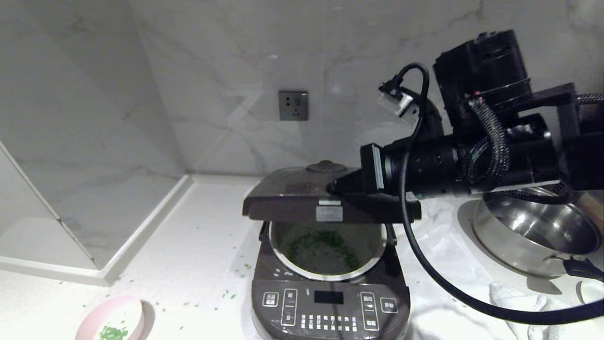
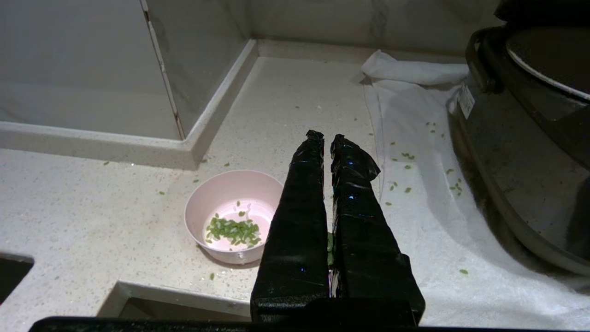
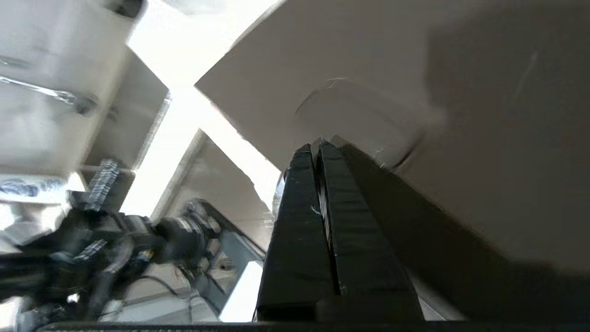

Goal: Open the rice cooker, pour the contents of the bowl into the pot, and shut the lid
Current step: Open the rice cooker

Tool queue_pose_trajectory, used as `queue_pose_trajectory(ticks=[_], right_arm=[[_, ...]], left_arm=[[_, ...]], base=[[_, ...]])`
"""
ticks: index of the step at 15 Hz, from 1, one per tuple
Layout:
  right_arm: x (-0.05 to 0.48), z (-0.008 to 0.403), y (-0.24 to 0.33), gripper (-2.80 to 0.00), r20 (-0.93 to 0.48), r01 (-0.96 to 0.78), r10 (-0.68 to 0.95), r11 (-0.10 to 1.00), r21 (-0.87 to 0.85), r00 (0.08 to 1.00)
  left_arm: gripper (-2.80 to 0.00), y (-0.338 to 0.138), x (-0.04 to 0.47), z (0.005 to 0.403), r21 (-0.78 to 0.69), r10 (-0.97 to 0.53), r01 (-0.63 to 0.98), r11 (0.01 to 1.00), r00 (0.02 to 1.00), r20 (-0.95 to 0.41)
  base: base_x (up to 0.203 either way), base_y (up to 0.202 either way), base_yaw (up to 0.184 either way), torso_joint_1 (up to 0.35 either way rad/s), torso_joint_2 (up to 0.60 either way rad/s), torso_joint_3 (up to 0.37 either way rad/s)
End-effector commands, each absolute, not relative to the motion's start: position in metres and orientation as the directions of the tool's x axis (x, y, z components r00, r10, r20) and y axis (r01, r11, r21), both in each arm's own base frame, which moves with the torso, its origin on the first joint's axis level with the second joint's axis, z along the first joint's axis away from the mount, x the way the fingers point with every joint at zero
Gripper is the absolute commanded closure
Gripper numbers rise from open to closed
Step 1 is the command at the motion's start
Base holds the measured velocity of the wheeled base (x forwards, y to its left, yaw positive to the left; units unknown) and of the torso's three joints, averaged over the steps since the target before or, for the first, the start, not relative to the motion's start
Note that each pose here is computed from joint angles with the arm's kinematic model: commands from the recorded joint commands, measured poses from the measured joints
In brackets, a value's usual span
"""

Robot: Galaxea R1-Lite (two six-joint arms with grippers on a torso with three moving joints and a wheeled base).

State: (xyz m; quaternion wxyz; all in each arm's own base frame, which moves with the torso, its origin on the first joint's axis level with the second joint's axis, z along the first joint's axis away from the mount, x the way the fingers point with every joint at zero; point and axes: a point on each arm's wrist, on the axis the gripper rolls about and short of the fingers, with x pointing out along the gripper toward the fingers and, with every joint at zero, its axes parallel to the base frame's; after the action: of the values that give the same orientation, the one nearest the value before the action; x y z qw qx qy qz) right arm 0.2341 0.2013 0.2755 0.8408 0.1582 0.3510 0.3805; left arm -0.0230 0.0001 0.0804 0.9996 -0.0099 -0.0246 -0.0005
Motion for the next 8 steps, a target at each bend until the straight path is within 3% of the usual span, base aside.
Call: queue_pose_trajectory(ticks=[1, 8], right_arm=[[0.218, 0.306, 0.19, 0.0, -0.377, -0.596, 0.784, 0.62, 0.511, 0.492], [0.175, 0.36, 0.154, 0.0, -0.193, -0.697, 0.811, 0.577, 0.426, 0.553]], left_arm=[[0.0, 0.0, -0.022, 0.077, -0.02, 0.0, 0.001, 1.0, 0.999, 0.038], [0.0, 0.0, -0.022, 0.077, -0.02, 0.0, 0.001, 1.0, 0.999, 0.037]], base=[[0.0, 0.0, 0.0, 0.0, 0.0, 0.0], [0.0, 0.0, 0.0, 0.0, 0.0, 0.0]])
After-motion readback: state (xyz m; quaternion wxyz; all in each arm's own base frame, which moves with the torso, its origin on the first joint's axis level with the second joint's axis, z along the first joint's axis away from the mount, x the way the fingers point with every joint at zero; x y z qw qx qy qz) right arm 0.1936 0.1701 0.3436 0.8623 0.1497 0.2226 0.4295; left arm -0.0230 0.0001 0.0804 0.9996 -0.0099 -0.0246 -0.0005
